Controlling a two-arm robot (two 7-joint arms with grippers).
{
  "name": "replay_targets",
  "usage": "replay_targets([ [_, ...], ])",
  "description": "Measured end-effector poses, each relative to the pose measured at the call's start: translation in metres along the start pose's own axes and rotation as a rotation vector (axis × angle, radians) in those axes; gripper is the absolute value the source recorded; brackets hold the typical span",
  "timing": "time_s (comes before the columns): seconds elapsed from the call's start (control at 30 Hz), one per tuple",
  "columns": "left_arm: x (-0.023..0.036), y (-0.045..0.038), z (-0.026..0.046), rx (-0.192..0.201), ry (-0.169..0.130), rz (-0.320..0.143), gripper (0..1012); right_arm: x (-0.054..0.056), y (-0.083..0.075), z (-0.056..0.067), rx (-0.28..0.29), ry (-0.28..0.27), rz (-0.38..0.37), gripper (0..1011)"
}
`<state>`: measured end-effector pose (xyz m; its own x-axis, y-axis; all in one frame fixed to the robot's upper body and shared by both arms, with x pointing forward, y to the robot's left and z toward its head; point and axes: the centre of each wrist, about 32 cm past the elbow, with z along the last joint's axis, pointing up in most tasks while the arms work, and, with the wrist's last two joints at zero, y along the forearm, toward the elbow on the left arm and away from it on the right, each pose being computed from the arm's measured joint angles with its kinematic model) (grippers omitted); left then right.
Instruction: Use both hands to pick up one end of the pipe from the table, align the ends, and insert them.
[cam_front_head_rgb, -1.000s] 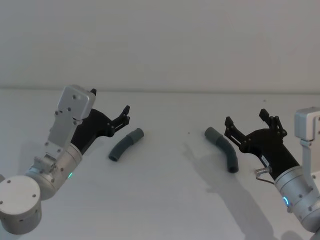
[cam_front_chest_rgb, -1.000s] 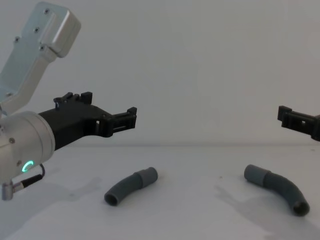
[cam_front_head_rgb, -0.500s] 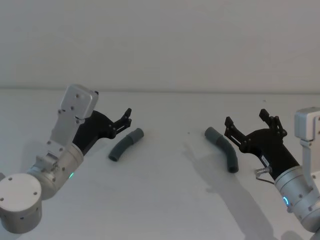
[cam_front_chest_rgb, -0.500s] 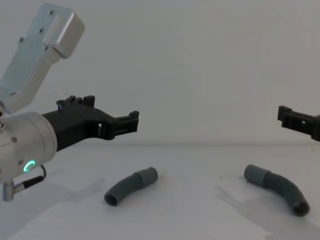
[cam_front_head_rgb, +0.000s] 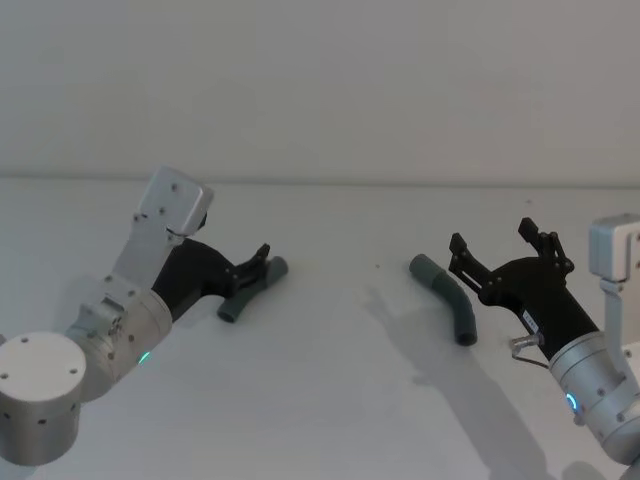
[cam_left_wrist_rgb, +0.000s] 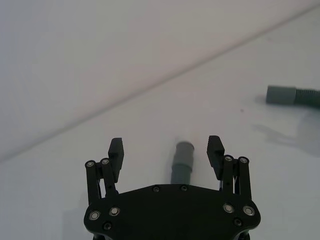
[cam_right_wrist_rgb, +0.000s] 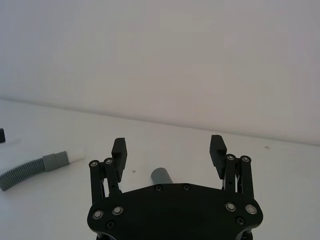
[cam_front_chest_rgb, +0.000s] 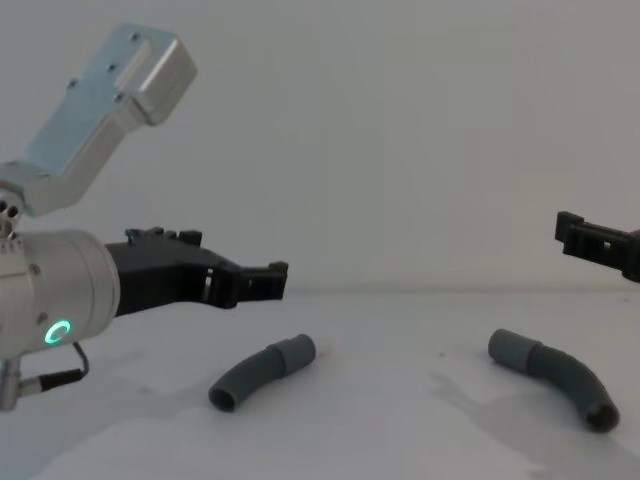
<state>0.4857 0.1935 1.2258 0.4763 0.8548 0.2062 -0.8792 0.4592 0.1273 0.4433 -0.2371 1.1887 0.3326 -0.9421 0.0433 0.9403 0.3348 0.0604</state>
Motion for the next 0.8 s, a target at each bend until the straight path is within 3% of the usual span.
replay_targets([
  [0.07,0.0,0.0004,0.0009,0.01,0.0,-0.004,1001,0.0,0.0,0.0,0.0,0.0,0.0,1003],
  [0.2,0.0007,0.002,0.0063,0.066,-0.007,-0.025,1001,0.0,0.0,0.0,0.0,0.0,0.0,1003],
  [0.43,0.0045,0.0018,0.0138,0.14,-0.04,-0.061,1001,0.0,0.0,0.0,0.0,0.0,0.0,1003],
  [0.8,0.0143,-0.0048,0.0208,0.201,-0.103,-0.105,1001,0.0,0.0,0.0,0.0,0.0,0.0,1003],
])
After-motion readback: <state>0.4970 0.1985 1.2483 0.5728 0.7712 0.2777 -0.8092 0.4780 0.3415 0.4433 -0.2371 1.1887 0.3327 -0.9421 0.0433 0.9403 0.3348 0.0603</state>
